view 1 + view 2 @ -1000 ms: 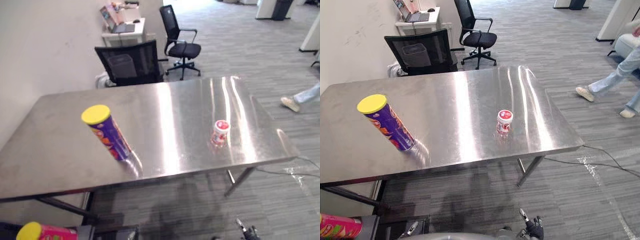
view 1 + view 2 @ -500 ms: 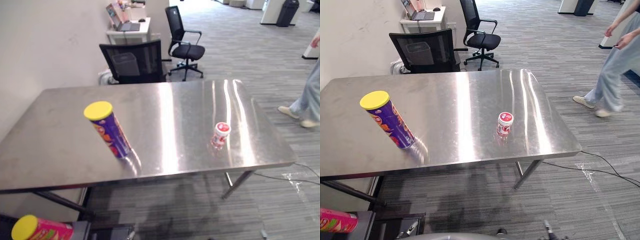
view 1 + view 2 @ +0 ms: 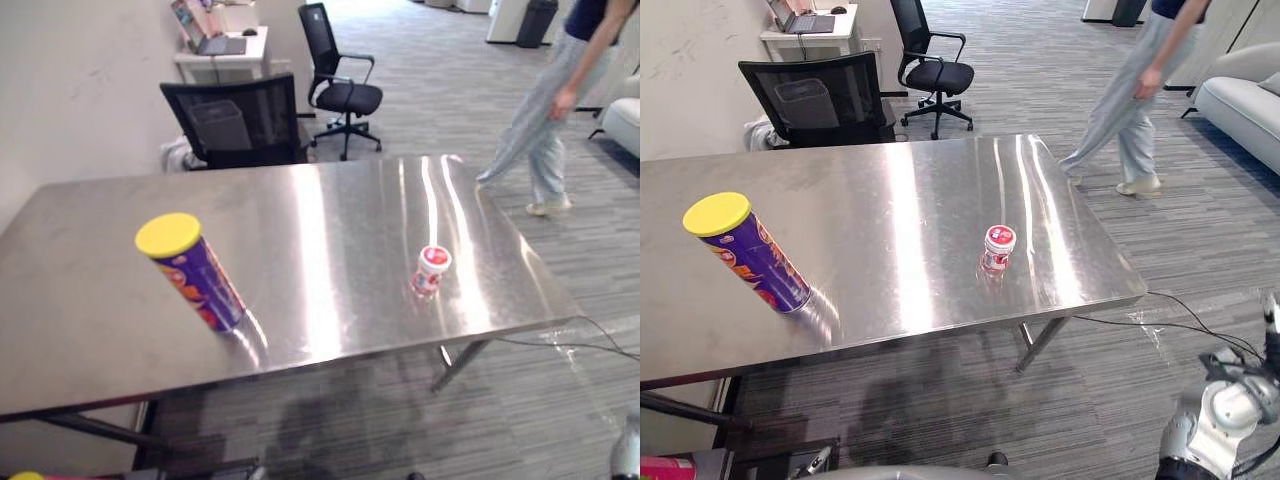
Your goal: Put the gum and the chips on the shelf.
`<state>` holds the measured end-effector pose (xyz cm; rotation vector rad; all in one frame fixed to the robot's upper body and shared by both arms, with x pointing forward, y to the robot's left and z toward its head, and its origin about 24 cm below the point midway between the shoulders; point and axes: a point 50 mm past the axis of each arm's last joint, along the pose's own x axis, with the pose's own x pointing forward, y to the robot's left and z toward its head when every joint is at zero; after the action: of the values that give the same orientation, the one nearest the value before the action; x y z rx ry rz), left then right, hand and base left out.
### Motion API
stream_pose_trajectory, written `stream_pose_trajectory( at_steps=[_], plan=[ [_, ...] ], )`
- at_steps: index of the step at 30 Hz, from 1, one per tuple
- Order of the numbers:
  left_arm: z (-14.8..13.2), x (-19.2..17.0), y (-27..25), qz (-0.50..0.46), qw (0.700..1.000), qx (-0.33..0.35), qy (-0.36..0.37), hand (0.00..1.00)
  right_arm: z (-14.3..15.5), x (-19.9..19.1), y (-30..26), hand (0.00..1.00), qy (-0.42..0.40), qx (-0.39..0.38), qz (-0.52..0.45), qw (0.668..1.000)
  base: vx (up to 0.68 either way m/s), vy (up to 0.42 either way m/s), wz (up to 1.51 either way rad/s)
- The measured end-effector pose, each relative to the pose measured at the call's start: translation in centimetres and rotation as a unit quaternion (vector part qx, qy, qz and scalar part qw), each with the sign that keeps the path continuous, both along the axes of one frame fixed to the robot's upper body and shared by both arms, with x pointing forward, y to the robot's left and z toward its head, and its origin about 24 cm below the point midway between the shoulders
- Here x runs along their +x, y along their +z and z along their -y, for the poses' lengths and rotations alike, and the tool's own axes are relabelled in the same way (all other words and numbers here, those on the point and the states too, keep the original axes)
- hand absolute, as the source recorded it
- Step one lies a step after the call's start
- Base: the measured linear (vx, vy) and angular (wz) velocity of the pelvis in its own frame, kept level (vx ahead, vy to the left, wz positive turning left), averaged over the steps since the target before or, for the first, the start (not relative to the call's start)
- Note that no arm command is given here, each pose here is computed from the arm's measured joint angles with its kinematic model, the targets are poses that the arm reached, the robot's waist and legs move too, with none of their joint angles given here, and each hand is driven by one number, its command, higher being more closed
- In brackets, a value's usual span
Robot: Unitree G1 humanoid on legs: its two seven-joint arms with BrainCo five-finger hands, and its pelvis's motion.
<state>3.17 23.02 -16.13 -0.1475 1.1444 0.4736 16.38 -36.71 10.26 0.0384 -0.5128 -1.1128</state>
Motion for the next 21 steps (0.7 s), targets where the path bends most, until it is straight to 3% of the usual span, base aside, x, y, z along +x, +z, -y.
stream_pose_trajectory(
  at_steps=[3,5,8,15,21],
  plan=[
    [0.0,-0.2,0.0,-0.008,1.0,0.001,-0.004,0.0,-3.3,2.0,3.2,0.0,0.11,-0.085,0.02,0.99,0.0,0.0,0.0],
    [-0.1,-0.2,0.0,-0.011,1.0,0.007,-0.017,0.0,-6.3,3.6,4.7,0.0,0.218,-0.143,0.003,0.965,0.0,0.0,0.0],
    [-0.2,-0.1,0.0,-0.013,0.999,0.014,-0.029,0.0,-8.3,4.8,4.9,0.0,0.323,-0.192,-0.044,0.925,0.0,-0.004,0.03],
    [-0.2,-0.5,0.0,-0.018,0.999,0.019,-0.033,0.0,-10.6,5.7,3.9,0.0,0.458,-0.239,-0.112,0.849,0.0,-0.01,0.02],
    [-0.2,-0.5,0.0,-0.018,0.999,0.02,-0.038,0.0,-11.4,6.3,2.2,0.0,0.495,-0.227,-0.15,0.825,-0.03,-0.006,0.0]
  ],
)
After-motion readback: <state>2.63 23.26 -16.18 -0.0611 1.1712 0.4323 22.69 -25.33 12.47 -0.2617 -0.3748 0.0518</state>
